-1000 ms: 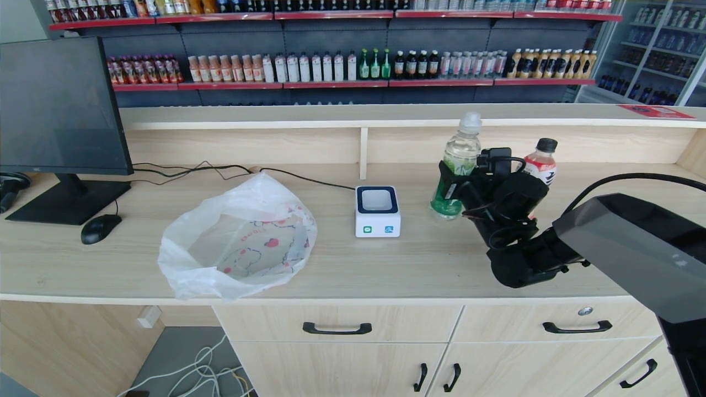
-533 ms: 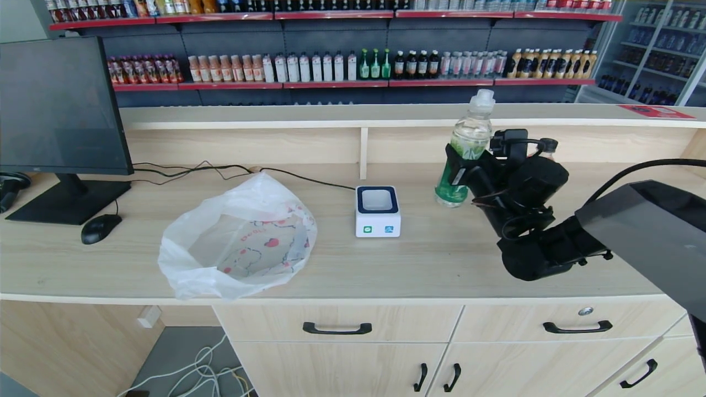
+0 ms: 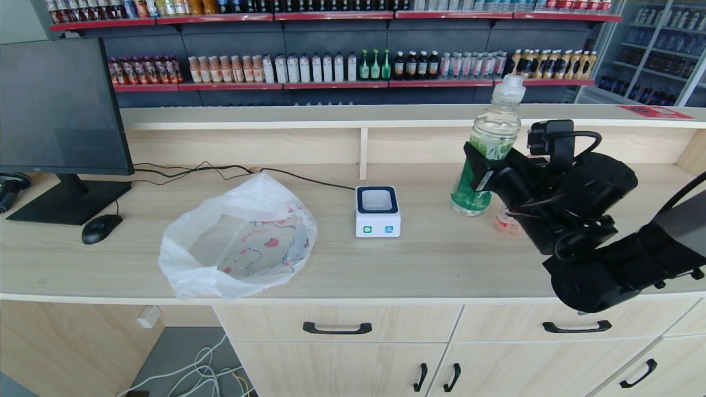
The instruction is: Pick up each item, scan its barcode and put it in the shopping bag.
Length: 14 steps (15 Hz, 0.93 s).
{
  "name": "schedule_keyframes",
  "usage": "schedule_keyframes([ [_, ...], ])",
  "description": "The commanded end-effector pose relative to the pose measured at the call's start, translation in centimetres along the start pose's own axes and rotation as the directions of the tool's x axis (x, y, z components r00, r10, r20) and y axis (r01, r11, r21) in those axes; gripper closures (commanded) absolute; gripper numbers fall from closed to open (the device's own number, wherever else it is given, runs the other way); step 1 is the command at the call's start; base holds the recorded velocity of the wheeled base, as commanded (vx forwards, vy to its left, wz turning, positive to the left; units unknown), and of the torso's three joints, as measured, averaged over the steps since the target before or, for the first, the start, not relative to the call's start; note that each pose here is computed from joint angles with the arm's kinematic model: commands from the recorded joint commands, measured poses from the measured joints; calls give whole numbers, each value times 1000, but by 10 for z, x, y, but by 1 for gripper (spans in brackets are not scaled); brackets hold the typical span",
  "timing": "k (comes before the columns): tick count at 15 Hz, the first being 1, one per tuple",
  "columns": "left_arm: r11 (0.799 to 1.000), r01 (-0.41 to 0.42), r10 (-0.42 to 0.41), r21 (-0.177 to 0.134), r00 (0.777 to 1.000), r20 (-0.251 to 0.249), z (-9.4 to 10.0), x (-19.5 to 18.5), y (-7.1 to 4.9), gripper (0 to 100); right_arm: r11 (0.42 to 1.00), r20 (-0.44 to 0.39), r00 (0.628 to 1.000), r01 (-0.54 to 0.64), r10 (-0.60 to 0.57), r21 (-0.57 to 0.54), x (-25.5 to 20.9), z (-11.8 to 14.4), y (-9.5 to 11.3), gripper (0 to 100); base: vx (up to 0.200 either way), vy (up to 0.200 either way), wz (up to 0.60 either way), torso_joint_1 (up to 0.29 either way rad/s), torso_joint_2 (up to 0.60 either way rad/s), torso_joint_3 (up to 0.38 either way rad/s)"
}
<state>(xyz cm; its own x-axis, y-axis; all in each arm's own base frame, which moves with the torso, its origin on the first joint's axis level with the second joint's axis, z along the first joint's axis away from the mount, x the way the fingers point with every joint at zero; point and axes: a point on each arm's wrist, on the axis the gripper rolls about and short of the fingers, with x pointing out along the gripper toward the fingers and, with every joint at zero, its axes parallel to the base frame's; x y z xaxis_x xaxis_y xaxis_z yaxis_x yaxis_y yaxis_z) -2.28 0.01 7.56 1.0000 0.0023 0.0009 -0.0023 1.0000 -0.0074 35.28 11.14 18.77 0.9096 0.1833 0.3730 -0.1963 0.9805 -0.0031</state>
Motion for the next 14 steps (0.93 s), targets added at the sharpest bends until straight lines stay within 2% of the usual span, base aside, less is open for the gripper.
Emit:
schedule_keyframes([
  [1,1000,-1,1,0,1000,1,0,0,0,0,1000,1,1000,-19,19,-12,-38,26,1,100,0,0,0,0,0,0],
  [4,1000,-1,1,0,1000,1,0,0,0,0,999,-59,998,-30,29,-12,-76,27,-2,100,0,0,0,0,0,0],
  [6,1000,-1,1,-2,1000,1,0,0,0,0,999,-63,997,-35,35,-6,-87,32,-2,100,0,0,0,0,0,0],
  [9,1000,-1,1,-3,1000,1,0,0,0,0,996,-130,988,-86,88,27,-120,33,7,100,0,0,0,0,0,0],
  [14,1000,-1,1,-6,1000,1,0,0,0,0,988,-138,979,-142,148,53,-157,47,12,100,0,0,0,0,0,0],
])
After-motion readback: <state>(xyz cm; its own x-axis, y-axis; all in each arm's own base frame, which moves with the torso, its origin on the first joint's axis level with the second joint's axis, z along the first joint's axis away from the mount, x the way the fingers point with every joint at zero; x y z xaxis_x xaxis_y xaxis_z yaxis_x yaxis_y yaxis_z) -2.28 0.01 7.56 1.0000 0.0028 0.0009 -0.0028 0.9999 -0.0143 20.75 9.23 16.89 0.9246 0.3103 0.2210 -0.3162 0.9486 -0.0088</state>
